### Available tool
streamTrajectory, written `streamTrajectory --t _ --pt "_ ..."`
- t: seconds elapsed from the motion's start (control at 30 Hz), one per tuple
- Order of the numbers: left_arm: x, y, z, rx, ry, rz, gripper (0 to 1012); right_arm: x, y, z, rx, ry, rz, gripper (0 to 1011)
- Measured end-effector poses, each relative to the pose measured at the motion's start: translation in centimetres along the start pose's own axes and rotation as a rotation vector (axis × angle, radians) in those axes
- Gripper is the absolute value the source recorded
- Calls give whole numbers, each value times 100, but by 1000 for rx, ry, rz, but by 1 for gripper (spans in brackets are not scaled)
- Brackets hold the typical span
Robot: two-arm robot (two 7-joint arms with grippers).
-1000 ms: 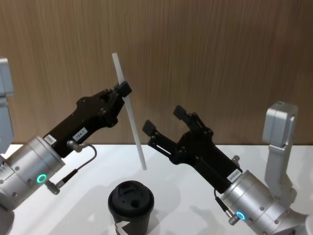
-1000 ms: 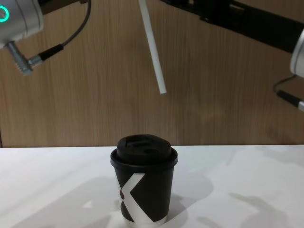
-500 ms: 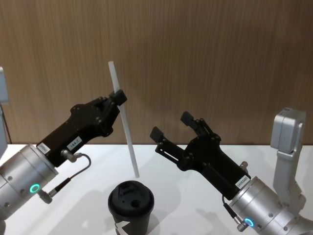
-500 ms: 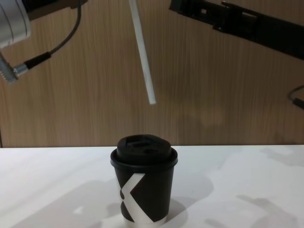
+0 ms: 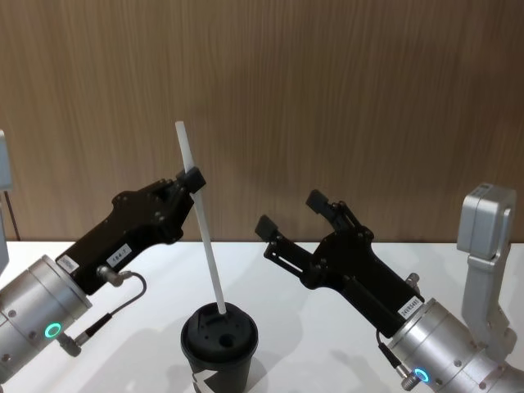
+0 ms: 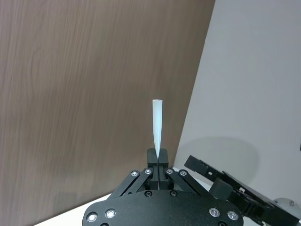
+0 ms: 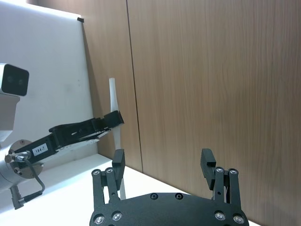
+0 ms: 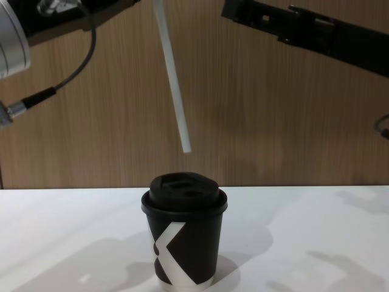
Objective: Pick up the straw with one hand, pass it to the other hand, and insert it into the cup.
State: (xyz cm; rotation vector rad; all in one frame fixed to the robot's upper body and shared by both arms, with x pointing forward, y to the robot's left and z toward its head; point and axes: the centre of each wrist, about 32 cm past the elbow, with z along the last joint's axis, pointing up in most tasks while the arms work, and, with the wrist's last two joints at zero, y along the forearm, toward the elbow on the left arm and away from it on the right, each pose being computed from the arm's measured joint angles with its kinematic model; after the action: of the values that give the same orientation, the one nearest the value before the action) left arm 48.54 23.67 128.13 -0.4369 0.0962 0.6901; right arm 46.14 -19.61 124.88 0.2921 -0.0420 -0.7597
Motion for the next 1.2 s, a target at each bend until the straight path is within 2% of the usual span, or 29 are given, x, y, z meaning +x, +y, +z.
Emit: streamTrajectory --t 0.6,1.2 --pt "49 45 -76 52 7 43 8 1 -12 2 -2 -1 -2 1001" --pt "72 -16 -113 71 13 34 8 1 -16 1 -3 -1 -2 1001"
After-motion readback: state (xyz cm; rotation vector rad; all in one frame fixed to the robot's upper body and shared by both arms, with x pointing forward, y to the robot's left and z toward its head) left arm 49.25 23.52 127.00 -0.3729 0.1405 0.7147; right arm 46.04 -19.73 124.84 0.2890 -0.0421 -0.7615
